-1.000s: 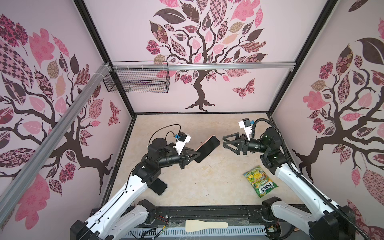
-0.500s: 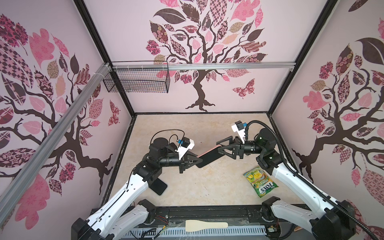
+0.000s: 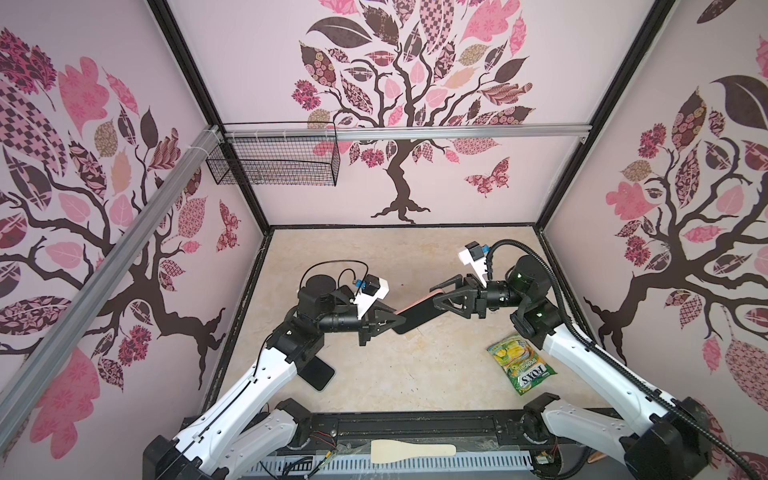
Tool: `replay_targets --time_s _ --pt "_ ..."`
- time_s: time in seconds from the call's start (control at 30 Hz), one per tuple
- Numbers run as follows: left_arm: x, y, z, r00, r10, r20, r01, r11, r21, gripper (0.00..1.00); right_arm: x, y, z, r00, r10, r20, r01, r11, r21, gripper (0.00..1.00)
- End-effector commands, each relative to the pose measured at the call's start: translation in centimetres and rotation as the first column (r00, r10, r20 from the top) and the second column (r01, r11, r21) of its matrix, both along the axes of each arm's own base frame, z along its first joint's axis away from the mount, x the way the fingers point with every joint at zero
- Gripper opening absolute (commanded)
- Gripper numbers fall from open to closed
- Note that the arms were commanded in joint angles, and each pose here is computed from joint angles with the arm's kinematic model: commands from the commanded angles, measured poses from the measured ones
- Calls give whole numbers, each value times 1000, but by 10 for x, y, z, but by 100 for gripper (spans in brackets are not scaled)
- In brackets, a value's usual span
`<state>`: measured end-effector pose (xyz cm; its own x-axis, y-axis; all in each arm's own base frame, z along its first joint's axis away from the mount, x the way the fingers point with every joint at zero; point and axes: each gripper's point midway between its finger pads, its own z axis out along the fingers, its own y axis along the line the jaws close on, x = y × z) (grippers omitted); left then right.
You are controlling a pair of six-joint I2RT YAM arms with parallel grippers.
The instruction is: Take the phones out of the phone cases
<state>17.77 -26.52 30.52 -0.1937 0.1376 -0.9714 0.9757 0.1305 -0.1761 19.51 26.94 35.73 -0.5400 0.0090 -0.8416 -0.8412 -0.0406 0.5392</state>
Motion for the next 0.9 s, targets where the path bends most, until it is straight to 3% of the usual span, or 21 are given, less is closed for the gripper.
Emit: replay_targets --time_s 0.0,0.87 --pt "-2 -1 27 995 -18 94 23 998 -60 0 -3 4 18 998 27 48 -29 999 27 49" --pt "-7 -1 19 994 -35 105 40 998 -46 0 -2 12 25 999 42 16 -43 998 54 46"
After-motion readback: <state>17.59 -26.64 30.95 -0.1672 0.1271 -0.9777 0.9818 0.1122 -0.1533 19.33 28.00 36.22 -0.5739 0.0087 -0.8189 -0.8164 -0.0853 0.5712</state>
